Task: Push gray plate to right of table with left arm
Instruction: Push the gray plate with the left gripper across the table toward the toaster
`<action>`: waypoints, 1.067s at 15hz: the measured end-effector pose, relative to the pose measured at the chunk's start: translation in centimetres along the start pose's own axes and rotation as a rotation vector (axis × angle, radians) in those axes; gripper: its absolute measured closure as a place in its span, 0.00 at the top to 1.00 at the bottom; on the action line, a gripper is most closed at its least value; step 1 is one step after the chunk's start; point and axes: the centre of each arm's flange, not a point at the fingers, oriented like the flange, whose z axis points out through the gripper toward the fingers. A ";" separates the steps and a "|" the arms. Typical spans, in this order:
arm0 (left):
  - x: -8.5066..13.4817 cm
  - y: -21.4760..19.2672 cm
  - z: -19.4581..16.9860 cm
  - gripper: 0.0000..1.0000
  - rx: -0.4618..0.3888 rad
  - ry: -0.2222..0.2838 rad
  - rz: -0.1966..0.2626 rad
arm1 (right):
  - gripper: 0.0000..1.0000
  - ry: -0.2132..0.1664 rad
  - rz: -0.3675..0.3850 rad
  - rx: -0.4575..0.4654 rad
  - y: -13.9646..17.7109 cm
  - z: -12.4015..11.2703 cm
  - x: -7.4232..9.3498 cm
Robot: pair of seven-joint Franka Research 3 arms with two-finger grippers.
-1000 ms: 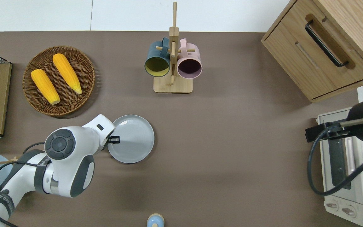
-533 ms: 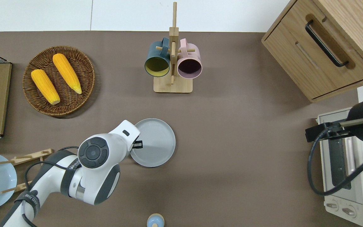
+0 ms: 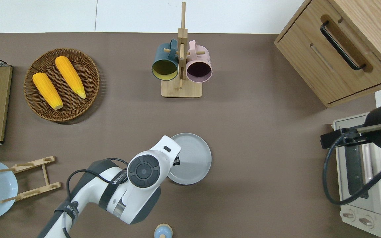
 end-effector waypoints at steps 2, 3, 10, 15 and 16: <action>-0.8 2.1 0.2 0.01 -0.003 -0.001 -0.014 | 0.99 0.000 0.000 0.000 0.0 0.0 0.0; -1.1 3.1 0.3 0.01 0.003 0.001 -0.022 | 0.99 0.000 0.000 0.000 0.0 0.0 0.0; -1.9 10.2 0.3 0.01 0.034 -0.024 -0.071 | 0.99 0.000 0.000 0.000 0.0 0.0 0.0; -2.5 13.1 0.3 0.01 0.025 -0.024 -0.084 | 0.99 0.000 0.000 0.000 0.0 0.0 0.0; -2.7 13.8 0.2 0.01 0.020 -0.023 -0.083 | 0.99 0.000 0.000 0.000 0.0 0.0 0.0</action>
